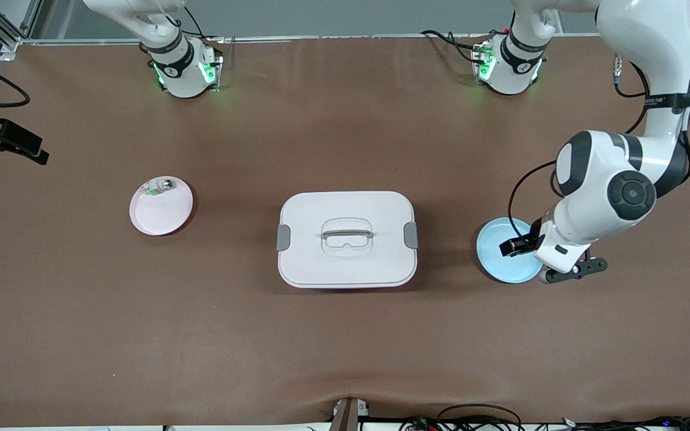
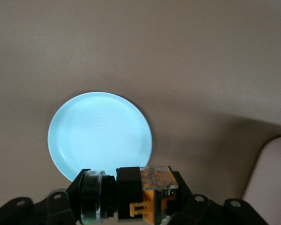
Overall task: Transfer orange switch to right arm and place
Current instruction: 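Lift the switch with the left gripper off the blue dish, then carry the switch over the white box while the right gripper reaches in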
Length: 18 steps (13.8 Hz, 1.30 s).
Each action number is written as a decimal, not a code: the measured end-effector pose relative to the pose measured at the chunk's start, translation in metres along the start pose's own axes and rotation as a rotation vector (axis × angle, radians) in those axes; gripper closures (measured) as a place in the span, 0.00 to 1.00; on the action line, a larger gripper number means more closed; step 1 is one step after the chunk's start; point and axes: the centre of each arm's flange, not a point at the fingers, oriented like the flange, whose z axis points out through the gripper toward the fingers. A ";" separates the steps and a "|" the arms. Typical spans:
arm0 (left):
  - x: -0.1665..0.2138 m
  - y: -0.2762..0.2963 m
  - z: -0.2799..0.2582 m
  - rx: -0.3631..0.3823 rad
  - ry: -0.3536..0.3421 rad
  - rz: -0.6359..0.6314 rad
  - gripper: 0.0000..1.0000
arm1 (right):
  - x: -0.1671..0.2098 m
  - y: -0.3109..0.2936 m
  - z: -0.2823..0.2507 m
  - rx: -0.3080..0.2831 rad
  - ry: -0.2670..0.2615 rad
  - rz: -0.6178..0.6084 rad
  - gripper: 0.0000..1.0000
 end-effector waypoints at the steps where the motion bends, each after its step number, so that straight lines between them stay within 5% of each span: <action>1: -0.001 0.010 -0.010 -0.027 0.002 -0.030 0.27 | 0.000 0.000 0.000 0.000 0.000 0.000 0.00; 12: -0.052 0.111 -0.069 -0.189 -0.016 -0.254 0.27 | 0.000 0.001 0.000 0.000 0.000 0.003 0.00; 18: -0.084 0.154 -0.120 -0.375 -0.162 -0.540 0.27 | 0.001 0.001 -0.001 0.001 0.009 0.003 0.00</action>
